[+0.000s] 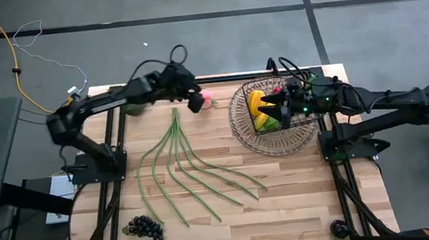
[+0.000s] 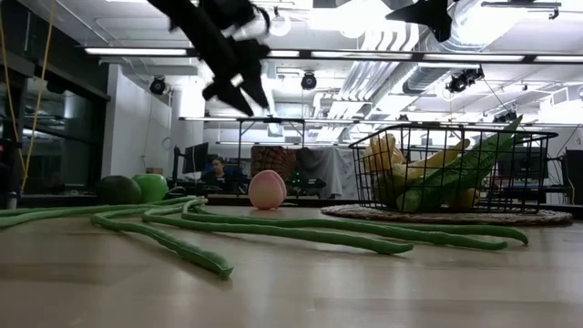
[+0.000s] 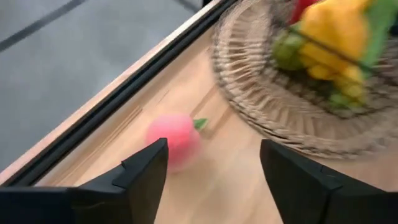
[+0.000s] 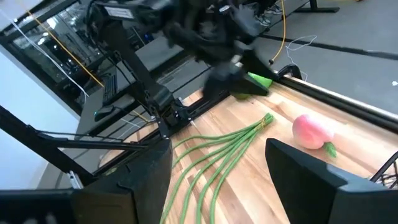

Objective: Build produce basket
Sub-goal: Put the pink peach into the wire basket

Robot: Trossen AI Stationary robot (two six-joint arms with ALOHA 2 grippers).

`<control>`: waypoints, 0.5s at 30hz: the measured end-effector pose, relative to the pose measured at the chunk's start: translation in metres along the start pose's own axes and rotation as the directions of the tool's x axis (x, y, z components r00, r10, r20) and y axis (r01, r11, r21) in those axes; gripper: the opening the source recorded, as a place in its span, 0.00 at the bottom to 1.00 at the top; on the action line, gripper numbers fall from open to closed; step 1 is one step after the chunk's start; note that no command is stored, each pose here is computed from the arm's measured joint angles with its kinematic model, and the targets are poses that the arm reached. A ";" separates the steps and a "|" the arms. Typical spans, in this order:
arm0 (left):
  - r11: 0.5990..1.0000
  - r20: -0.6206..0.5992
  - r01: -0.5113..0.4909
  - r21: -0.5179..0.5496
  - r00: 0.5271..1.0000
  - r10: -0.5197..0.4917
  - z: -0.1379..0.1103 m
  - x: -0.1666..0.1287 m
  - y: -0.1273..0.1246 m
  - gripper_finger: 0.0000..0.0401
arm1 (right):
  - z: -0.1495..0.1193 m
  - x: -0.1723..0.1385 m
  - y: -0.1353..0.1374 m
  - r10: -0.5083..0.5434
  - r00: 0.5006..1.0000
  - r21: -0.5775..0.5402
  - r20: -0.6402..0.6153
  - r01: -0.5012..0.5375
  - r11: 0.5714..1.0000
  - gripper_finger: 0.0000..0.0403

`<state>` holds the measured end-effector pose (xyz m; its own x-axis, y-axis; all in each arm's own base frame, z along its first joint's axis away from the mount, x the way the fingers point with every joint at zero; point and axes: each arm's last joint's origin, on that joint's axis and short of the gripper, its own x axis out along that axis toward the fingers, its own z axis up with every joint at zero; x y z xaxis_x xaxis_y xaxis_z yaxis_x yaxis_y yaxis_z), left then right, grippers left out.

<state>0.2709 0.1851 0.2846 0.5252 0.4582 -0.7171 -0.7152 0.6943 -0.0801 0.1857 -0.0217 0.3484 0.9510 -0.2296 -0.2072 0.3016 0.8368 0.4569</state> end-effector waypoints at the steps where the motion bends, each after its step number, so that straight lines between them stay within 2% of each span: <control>1: 1.000 -0.015 -0.007 -0.002 1.000 0.007 0.001 0.009 0.001 0.64 | 0.000 0.000 0.000 0.000 1.000 0.005 0.000 0.000 1.000 0.62; 9: 0.998 -0.080 -0.058 -0.029 0.995 0.055 0.011 0.062 0.000 0.80 | -0.001 0.000 0.000 -0.004 1.000 0.009 -0.008 0.004 1.000 0.62; 15: 0.994 -0.112 -0.103 -0.022 0.989 0.100 0.012 0.086 0.000 0.84 | -0.003 0.000 -0.002 -0.019 0.999 0.051 -0.033 0.020 0.998 0.62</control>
<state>0.3218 0.2308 0.2309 0.3960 0.4601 -0.7946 -0.7753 0.6312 -0.0209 0.1848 -0.0217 0.3448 0.9424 -0.2288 -0.2439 0.3240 0.8054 0.4963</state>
